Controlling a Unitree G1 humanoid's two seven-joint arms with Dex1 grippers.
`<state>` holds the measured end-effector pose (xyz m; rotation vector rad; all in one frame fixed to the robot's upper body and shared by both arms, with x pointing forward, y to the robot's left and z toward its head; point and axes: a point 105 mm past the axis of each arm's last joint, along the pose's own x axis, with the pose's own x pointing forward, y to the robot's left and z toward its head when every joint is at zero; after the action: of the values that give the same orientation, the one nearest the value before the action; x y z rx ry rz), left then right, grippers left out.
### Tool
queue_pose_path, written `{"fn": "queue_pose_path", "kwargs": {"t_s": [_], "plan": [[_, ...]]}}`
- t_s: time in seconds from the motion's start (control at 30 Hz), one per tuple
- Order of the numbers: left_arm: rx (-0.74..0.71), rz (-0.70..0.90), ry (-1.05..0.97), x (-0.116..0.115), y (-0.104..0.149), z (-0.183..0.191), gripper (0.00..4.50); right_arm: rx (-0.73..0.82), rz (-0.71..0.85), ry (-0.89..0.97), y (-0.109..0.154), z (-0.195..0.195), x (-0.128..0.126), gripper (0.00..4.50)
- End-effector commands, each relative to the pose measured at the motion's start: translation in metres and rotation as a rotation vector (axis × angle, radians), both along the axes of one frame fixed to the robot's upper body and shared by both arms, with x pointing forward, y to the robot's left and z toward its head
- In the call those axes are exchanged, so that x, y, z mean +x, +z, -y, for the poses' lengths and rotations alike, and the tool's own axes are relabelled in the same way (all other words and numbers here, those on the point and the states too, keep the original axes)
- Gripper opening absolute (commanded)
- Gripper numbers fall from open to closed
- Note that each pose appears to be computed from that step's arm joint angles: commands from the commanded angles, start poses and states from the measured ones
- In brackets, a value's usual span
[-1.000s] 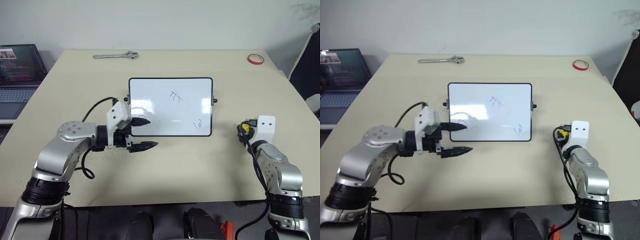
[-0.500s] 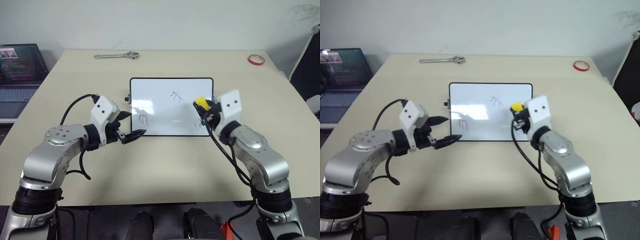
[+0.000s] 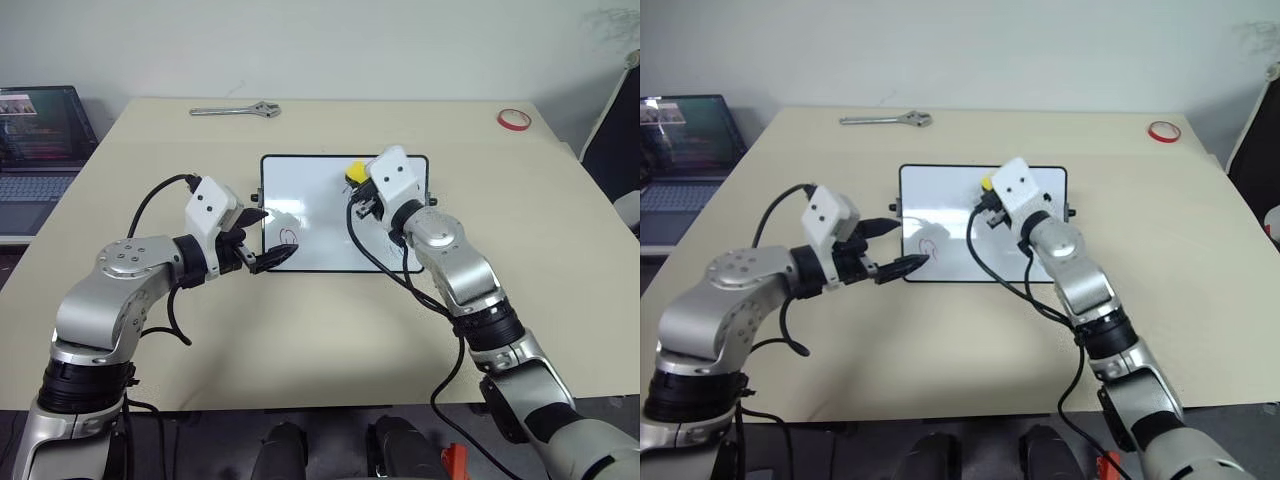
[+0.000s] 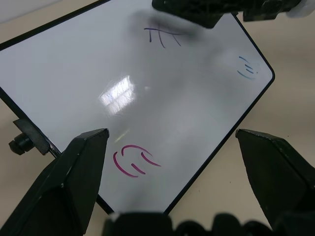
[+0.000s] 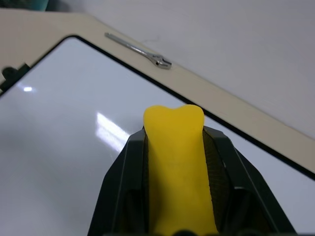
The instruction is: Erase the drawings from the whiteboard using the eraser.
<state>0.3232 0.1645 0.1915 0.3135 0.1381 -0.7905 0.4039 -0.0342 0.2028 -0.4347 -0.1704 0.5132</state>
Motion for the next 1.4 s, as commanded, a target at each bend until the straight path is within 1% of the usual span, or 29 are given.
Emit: {"fn": "queue_pose_path", "kwargs": {"t_s": [0.03,0.1,0.17,0.23,0.33,0.4,0.5,0.67,0.73,0.8,0.93,1.0,1.1,1.2,1.27,1.33,1.4], "plan": [[0.002,0.053,-0.012,-0.001,0.011,0.005,4.50,-0.067,0.011,0.059,-0.005,-0.012,-0.001,1.14],[-0.001,0.053,-0.015,-0.002,0.010,0.006,4.50,-0.097,-0.028,0.088,-0.015,-0.017,-0.002,1.14],[-0.001,0.053,-0.017,-0.003,0.010,0.007,4.50,-0.110,-0.035,0.116,-0.017,-0.022,-0.004,1.14],[-0.001,0.054,-0.018,-0.002,0.010,0.008,4.50,-0.108,-0.026,0.121,-0.014,-0.025,-0.004,1.14],[0.004,0.056,-0.025,-0.002,0.011,0.009,4.50,-0.075,0.064,-0.010,0.006,-0.016,0.014,1.14],[0.007,0.058,-0.027,-0.002,0.011,0.010,4.50,-0.075,0.074,-0.036,0.007,-0.014,0.020,1.14],[0.008,0.058,-0.028,-0.002,0.011,0.010,4.50,-0.108,0.042,-0.020,-0.003,-0.017,0.022,1.14],[0.010,0.060,-0.028,-0.002,0.011,0.010,4.50,-0.216,-0.062,0.058,-0.033,-0.019,0.014,1.14],[0.011,0.060,-0.028,-0.002,0.011,0.010,4.50,-0.246,-0.077,0.075,-0.038,-0.017,0.011,1.14],[0.011,0.060,-0.028,-0.002,0.011,0.010,4.50,-0.235,-0.056,0.037,-0.032,-0.008,0.015,1.14],[0.011,0.060,-0.033,-0.002,0.010,0.010,4.50,-0.153,0.064,-0.146,0.000,0.023,0.032,1.14],[0.011,0.060,-0.036,-0.002,0.010,0.011,4.50,-0.147,0.080,-0.173,0.003,0.029,0.034,1.14],[0.012,0.060,-0.041,-0.001,0.010,0.012,4.50,-0.177,0.036,-0.128,-0.009,0.022,0.031,1.14],[0.013,0.062,-0.044,-0.001,0.010,0.012,4.50,-0.247,-0.065,0.036,-0.034,0.000,0.014,1.12],[0.014,0.062,-0.047,-0.001,0.010,0.012,4.50,-0.282,-0.107,0.125,-0.044,-0.011,0.002,1.12],[0.014,0.063,-0.049,-0.001,0.010,0.012,4.50,-0.291,-0.105,0.141,-0.044,-0.014,-0.001,1.12],[0.014,0.063,-0.050,-0.001,0.010,0.012,4.50,-0.265,-0.059,0.071,-0.033,-0.007,0.007,1.12]]}}
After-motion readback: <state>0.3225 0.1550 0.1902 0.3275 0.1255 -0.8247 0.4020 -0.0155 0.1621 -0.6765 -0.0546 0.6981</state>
